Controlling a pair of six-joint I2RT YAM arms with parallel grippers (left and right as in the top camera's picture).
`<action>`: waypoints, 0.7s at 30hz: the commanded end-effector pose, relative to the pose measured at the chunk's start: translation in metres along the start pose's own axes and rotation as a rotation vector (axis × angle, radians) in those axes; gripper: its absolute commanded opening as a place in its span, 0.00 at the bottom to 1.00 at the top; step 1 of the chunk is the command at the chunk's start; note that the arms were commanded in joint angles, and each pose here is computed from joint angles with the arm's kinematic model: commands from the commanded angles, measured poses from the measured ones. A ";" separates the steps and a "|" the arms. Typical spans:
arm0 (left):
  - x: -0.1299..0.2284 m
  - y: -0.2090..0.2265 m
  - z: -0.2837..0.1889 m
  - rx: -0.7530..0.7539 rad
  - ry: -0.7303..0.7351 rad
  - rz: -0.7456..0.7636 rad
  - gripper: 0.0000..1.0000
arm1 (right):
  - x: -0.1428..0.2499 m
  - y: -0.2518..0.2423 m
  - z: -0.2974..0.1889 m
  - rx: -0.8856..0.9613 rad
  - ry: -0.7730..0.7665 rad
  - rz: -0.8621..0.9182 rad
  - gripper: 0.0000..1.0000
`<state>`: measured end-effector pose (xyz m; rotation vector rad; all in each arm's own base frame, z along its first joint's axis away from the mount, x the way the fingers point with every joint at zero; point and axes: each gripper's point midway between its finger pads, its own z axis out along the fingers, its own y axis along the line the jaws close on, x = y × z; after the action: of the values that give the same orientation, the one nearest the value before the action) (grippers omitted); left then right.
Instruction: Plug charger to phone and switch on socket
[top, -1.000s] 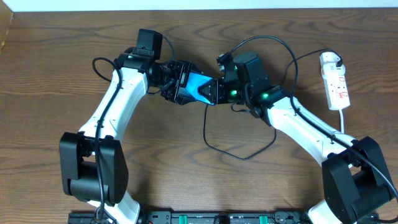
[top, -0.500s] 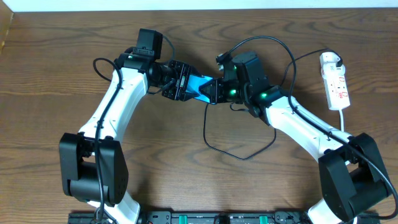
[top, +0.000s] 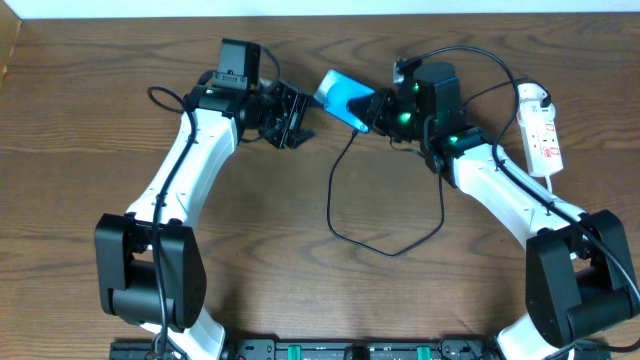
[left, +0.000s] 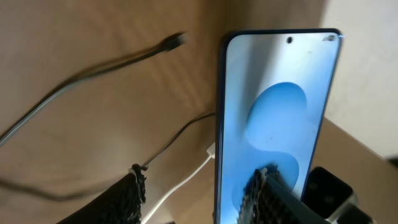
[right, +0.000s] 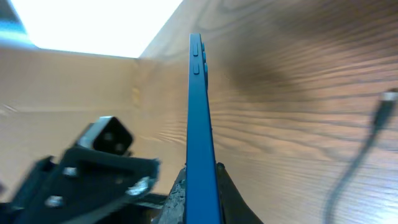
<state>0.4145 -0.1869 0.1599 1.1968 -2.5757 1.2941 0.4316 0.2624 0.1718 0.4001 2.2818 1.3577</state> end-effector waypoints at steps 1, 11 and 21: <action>-0.002 -0.024 -0.010 0.075 -0.046 0.152 0.56 | -0.008 0.027 -0.004 -0.085 -0.014 0.250 0.01; -0.013 -0.068 -0.018 0.233 -0.116 0.213 0.55 | -0.008 0.047 -0.003 -0.156 0.013 0.662 0.01; -0.019 -0.076 -0.021 0.264 -0.149 0.182 0.41 | -0.006 0.083 -0.003 -0.280 0.040 0.688 0.01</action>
<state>0.4693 -0.1903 0.2024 1.1154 -2.7489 1.6504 0.4391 0.2890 0.2273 1.1413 2.0449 1.9121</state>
